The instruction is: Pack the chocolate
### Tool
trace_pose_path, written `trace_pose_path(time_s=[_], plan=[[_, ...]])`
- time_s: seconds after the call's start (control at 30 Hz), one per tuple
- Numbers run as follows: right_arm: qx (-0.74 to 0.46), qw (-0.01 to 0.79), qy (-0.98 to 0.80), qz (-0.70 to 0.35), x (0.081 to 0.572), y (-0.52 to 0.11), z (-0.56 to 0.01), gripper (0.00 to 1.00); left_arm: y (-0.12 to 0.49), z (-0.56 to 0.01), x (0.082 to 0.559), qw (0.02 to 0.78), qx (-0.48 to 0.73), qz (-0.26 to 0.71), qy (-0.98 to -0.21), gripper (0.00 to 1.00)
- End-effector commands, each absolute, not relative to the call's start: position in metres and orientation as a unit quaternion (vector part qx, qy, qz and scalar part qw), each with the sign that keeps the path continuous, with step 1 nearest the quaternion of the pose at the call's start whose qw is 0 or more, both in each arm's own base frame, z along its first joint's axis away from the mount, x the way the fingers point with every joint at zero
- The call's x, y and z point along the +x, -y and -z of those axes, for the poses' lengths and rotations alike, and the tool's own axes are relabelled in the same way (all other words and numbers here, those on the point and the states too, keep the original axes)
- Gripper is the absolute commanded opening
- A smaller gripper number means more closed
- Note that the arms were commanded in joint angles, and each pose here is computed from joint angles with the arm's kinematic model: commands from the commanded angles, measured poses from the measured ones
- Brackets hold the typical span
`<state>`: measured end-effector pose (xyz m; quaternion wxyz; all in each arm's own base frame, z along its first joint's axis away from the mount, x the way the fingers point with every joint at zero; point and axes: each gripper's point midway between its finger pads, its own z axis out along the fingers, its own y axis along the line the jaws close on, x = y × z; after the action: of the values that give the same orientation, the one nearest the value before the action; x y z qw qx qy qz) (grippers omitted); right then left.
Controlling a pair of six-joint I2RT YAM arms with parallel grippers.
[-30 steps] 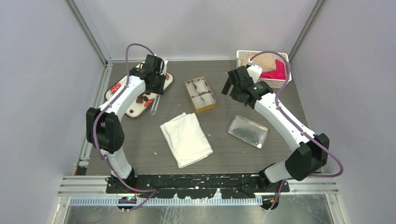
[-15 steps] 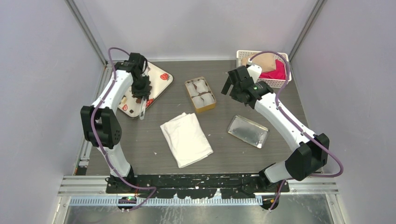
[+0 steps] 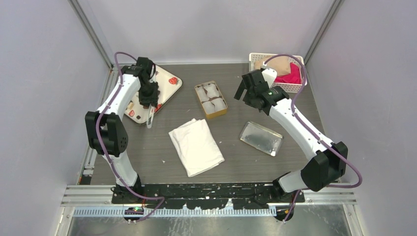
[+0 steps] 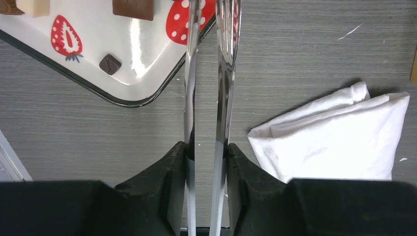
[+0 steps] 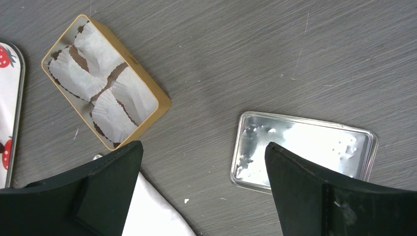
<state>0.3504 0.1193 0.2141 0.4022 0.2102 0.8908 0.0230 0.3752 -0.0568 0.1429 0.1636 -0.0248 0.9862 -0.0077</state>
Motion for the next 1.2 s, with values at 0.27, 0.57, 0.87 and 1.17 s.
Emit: trace_pose_path(time_s=[0.27,0.57,0.87,1.17], plan=[[0.208,0.424,-0.880,-0.050,0.354,-0.122,-0.231,0.99,0.095,-0.123,0.367,0.212,0.057,0.021,-0.975,0.16],[0.208,0.419,-0.882,-0.050,0.348,-0.119,-0.227,0.99,0.120,-0.081,0.378,0.251,0.082,0.079,-0.961,0.20],[0.208,0.415,-0.884,-0.048,0.343,-0.118,-0.226,0.99,0.132,-0.046,0.397,0.224,0.165,0.079,-0.957,0.25],[0.211,0.418,-0.883,-0.040,0.341,-0.113,-0.227,0.99,0.152,-0.026,0.388,0.219,0.191,0.073,-0.954,0.38]])
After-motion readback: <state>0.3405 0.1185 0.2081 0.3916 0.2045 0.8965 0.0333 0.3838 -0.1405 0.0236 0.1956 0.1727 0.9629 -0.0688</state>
